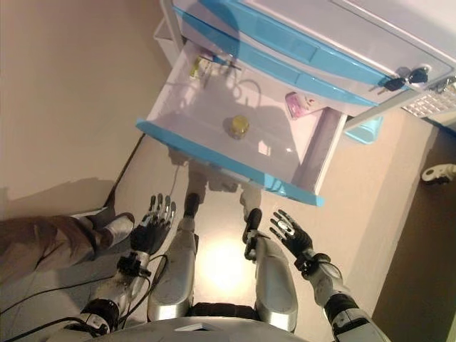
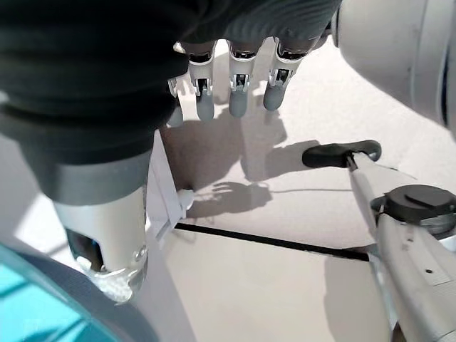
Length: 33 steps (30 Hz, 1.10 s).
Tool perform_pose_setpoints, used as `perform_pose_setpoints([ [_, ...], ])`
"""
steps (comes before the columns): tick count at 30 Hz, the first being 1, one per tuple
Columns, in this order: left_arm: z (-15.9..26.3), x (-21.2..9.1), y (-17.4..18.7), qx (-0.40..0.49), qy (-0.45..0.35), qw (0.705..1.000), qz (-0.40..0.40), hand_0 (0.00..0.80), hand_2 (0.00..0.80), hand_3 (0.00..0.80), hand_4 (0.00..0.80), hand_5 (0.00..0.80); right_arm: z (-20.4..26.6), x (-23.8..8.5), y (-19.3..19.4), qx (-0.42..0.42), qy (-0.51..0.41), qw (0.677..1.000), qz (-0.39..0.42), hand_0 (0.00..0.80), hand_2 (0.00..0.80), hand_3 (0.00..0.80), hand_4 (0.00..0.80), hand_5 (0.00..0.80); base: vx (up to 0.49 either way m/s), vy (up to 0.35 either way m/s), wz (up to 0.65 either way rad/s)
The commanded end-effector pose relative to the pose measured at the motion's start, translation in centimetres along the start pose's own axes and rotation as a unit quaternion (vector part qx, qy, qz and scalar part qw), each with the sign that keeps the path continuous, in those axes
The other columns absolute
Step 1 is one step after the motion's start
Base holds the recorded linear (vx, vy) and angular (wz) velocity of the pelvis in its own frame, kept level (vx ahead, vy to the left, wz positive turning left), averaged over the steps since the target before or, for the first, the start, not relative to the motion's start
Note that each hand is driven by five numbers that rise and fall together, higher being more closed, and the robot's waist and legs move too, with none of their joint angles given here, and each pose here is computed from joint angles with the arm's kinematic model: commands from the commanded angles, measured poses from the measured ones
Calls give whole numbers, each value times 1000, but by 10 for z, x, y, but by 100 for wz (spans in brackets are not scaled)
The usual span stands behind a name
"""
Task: Open the drawer and pick up the medicine
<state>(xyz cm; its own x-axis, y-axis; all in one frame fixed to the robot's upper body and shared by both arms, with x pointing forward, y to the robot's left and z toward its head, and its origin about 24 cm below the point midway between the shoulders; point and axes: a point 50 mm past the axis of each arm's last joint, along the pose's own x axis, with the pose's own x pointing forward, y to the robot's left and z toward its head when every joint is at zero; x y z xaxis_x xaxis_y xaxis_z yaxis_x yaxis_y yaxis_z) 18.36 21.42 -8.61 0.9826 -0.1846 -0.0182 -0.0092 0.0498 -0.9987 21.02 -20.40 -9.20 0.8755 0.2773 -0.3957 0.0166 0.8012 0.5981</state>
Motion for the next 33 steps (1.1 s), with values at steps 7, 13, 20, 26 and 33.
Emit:
perform_pose_setpoints([
  [7,5,-59,37,-8,21,978,209,0,0,0,0,0,4,-40,-54,24,-40,974,-223,0,0,0,0,0,58,-20,22],
  [13,27,-93,45,24,-13,954,300,0,0,0,0,0,5,-76,-86,64,-30,934,-349,0,0,0,0,0,104,-19,1],
  [20,41,-124,48,53,-25,935,349,0,0,0,0,0,33,-104,-102,54,-42,926,-371,0,0,0,0,0,89,7,-5],
  [26,51,-134,46,69,-43,929,360,0,0,0,0,0,93,-125,-109,5,-133,900,-414,0,0,0,0,0,45,24,-3],
  [33,30,-152,53,55,-48,926,371,0,0,0,0,0,211,-147,-22,-306,-384,800,-344,0,0,0,0,0,-2,116,-14],
])
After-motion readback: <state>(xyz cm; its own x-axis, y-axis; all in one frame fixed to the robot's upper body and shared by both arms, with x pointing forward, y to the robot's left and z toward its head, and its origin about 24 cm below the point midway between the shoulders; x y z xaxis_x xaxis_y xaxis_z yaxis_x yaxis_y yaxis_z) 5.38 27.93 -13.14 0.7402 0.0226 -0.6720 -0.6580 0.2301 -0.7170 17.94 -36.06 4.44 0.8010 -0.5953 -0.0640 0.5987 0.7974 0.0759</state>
